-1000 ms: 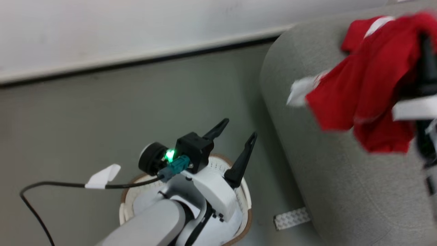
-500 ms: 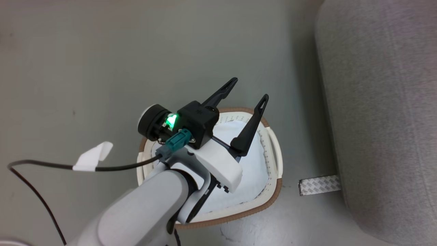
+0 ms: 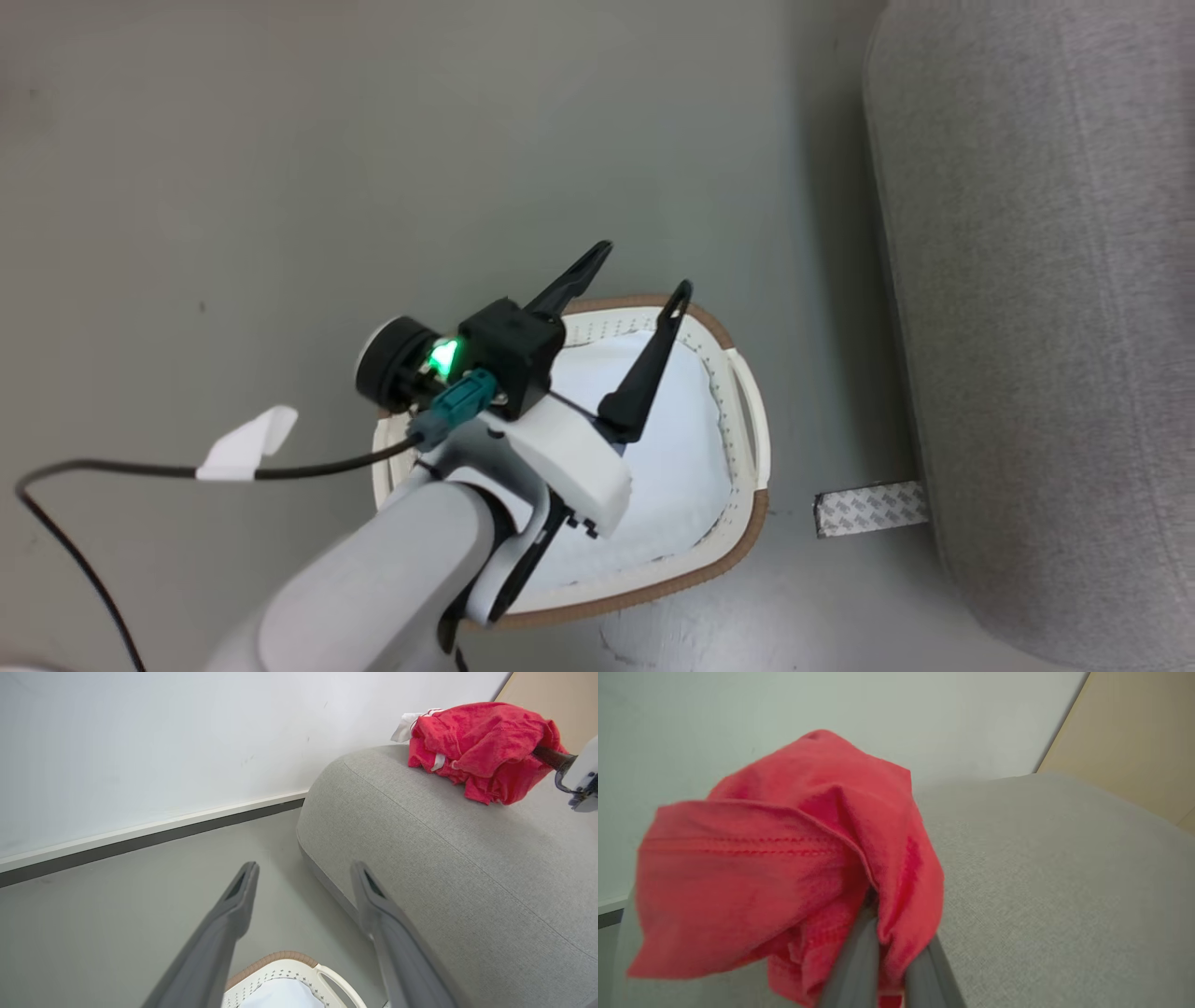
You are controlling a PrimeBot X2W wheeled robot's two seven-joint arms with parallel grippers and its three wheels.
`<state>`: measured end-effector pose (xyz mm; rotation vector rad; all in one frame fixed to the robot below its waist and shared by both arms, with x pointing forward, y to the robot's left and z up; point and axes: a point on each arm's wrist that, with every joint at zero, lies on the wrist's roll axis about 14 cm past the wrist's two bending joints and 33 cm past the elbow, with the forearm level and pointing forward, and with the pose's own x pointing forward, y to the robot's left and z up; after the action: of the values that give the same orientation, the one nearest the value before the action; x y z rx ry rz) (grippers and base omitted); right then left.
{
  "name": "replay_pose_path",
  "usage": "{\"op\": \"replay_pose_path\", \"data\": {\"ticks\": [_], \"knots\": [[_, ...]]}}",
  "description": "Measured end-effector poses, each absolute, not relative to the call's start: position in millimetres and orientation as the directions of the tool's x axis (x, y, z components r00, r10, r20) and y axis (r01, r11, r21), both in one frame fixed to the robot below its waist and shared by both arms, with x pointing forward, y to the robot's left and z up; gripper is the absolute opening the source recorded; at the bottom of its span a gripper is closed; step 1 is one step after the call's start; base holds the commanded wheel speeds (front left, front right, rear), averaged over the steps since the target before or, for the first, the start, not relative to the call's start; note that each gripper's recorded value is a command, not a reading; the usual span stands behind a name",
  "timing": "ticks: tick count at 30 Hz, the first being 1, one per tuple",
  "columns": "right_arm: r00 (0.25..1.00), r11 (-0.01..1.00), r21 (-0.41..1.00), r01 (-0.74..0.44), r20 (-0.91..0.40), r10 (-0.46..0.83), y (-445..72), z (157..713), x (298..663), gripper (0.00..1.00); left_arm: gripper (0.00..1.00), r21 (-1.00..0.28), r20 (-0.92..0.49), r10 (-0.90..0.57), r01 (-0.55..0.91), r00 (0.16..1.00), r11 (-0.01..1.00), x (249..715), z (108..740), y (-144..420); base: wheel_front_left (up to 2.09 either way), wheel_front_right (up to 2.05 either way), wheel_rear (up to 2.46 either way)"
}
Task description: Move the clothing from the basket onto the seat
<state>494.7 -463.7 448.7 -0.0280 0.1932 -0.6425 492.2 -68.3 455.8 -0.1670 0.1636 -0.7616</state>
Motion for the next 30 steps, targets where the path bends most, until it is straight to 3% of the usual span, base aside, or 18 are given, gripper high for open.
{"op": "replay_pose_path", "data": {"ticks": [8, 14, 22, 30], "knots": [[0.800, 0.815, -0.087, 0.572, -0.158, -0.578, -438.3, 450.4, 454.6, 1.00, 1.00, -0.181, -0.046, -0.639, 0.623, 0.768, 0.761, 483.3, 474.9, -52.7, 0.00, 0.00, 0.00], [0.846, 0.846, -0.043, 0.531, -0.039, -0.532, -408.5, 483.5, 427.8, 1.00, 1.00, -0.150, 0.015, -0.550, 0.546, 0.835, 0.824, 473.2, 496.2, -26.7, 0.00, 0.00, 0.00], [0.929, 0.934, -0.003, 0.358, 0.105, -0.356, -336.5, 522.3, 402.4, 1.00, 1.00, -0.121, -0.003, -0.403, 0.400, 0.915, 0.908, 447.3, 496.4, 29.6, 0.00, 0.00, 0.00], [0.981, 0.989, -0.046, 0.143, 0.141, -0.135, -254.8, 530.6, 382.3, 1.00, 1.00, -0.106, -0.040, -0.235, 0.229, 0.971, 0.968, 415.2, 488.8, 87.6, 0.00, 0.00, 0.00]]}}
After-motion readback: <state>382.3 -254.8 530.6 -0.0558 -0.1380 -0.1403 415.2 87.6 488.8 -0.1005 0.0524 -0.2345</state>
